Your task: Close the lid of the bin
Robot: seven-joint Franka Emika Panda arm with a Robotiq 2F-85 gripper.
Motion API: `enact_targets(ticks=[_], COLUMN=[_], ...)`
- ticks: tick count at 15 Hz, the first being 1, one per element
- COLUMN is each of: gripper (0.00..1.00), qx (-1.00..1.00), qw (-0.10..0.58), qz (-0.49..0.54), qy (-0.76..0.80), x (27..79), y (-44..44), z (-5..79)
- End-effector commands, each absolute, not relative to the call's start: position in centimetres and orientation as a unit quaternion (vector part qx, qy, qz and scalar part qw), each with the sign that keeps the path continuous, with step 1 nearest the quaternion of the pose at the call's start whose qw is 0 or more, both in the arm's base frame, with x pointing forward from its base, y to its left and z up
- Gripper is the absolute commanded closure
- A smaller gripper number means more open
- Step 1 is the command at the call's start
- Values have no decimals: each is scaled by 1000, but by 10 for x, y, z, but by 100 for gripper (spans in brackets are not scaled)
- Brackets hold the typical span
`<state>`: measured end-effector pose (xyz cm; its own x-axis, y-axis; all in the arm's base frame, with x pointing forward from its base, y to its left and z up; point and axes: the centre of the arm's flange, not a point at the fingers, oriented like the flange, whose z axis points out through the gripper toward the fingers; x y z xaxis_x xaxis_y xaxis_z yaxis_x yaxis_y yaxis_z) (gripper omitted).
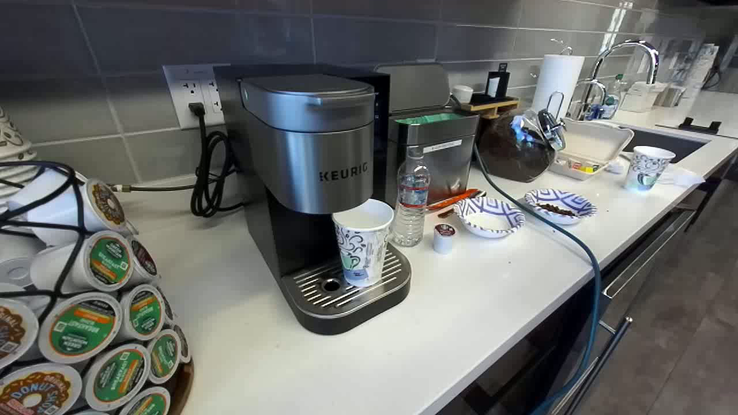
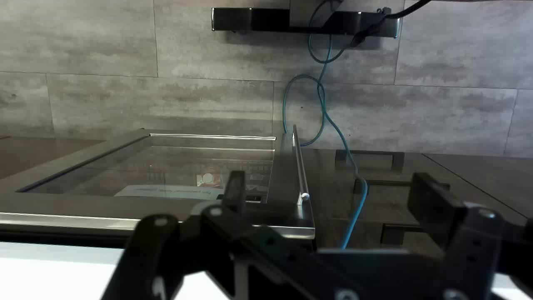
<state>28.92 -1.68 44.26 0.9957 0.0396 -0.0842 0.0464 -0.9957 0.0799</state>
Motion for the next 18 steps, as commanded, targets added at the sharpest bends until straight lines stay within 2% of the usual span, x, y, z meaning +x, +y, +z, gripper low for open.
enact_targets(ticks=[1, 12, 14, 18], gripper=[0, 0, 0, 0], qx=[998, 998, 999, 989], qw=[41, 41, -9, -33], qz=[-41, -41, 16, 102], qy=[22, 22, 46, 100], x=[289, 289, 295, 319], y=[-17, -17, -36, -87], z=[443, 443, 460, 523])
